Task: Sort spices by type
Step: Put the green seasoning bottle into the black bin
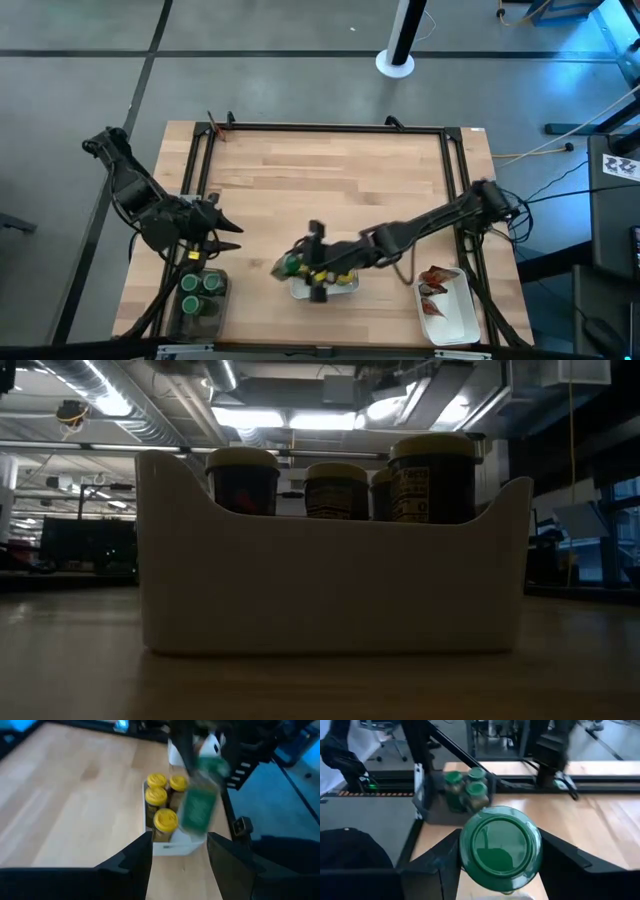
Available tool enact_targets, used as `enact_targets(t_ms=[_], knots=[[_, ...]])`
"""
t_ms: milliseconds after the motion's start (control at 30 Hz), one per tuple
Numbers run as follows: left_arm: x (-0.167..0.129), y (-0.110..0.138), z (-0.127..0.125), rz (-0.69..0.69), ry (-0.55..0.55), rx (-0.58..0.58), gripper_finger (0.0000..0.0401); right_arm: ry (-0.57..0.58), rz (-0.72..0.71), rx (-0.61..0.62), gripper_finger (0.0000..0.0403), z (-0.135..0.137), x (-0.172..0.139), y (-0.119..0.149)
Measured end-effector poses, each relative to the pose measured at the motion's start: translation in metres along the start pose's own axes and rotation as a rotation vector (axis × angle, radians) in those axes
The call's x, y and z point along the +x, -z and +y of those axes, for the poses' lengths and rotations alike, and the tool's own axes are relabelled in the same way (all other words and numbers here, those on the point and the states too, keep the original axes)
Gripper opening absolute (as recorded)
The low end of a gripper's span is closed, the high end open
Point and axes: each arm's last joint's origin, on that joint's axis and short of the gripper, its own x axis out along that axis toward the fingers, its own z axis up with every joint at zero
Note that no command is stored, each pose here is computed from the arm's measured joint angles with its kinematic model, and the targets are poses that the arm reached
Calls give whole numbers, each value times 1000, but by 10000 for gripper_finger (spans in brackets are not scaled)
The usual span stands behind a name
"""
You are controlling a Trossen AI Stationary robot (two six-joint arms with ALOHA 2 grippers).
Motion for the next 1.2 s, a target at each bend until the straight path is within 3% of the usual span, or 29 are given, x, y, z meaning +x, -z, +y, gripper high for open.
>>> enact_targets(t_ms=[367,567,867,1067,1200], knots=[[-6,-2,3,-32,-3,45,171,-72,-46,3,207,32,85,-6],[-7,-3,4,-38,0,50,171,-93,-103,-3,207,40,114,-4],[-7,-3,4,-38,1,51,171,-134,-198,11,207,45,139,13],[-6,-2,3,-32,-2,10,171,-111,-155,4,207,47,141,20],[-4,-1,2,-20,3,-1,171,-130,-46,-46,207,51,141,31]])
